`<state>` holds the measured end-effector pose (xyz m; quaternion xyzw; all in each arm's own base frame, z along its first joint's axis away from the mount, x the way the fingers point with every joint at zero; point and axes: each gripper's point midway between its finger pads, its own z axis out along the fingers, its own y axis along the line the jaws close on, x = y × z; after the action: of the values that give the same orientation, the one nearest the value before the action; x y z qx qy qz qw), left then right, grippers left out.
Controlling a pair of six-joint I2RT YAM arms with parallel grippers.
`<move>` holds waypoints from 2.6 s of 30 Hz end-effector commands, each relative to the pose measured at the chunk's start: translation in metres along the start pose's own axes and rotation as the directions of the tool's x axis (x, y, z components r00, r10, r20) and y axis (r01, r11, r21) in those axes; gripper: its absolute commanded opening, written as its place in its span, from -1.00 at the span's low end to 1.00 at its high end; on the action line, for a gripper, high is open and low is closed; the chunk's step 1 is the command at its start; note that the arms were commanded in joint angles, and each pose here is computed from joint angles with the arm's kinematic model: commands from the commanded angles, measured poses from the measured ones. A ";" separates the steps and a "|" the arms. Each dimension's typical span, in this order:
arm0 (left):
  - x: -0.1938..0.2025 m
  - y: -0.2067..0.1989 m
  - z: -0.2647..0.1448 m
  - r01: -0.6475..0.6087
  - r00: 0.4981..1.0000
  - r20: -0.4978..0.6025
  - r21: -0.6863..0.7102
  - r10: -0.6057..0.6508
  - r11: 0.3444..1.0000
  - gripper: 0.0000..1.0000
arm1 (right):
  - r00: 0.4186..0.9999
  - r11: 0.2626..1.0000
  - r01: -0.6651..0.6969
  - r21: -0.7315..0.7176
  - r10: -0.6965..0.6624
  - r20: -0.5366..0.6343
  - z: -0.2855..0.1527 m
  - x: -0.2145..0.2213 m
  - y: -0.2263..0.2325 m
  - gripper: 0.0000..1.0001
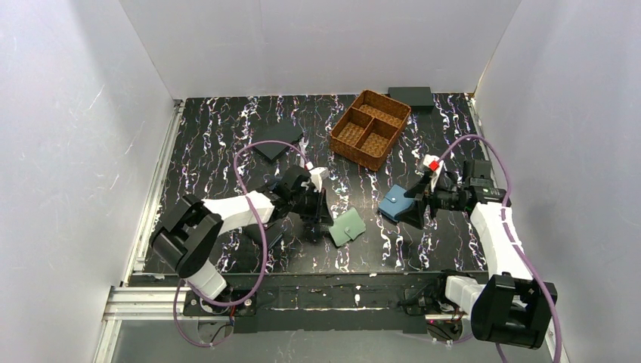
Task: Take the credit cards out of the card holder
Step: Pick up the card holder from the center of the board.
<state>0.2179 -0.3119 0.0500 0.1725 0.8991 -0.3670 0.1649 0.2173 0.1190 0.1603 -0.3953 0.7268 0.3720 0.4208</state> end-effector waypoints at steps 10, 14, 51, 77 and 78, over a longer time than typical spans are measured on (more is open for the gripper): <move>-0.024 -0.062 -0.027 -0.234 0.940 0.268 0.051 0.212 0.971 -1.00 | 0.998 0.984 -0.005 -0.177 -0.007 -0.067 0.048 0.004 0.025 1.00; -0.018 -0.071 -0.027 -0.304 0.921 0.274 0.054 0.279 0.951 -1.00 | 0.996 0.986 0.022 -0.163 -0.036 -0.081 0.051 0.007 0.024 1.00; -0.013 -0.130 -0.044 -0.438 0.865 0.358 0.195 0.352 0.878 -1.00 | 0.984 0.925 0.130 -0.356 -0.165 -0.071 0.061 0.020 0.064 -0.57; -0.011 -0.141 -0.082 -0.429 0.895 0.319 0.424 0.311 0.798 0.97 | 0.920 0.791 0.001 -0.612 -0.241 -0.309 0.032 0.001 0.102 -0.97; -0.012 -0.142 -0.082 -0.434 0.892 0.326 0.422 0.313 0.796 0.97 | 0.918 0.787 -0.001 -0.617 -0.244 -0.312 0.033 0.001 0.103 -0.97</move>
<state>0.1600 -0.3449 0.1723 0.3065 0.7349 -0.5408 0.2711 0.1585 0.1916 0.1535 -0.6254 0.6102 0.4435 0.1995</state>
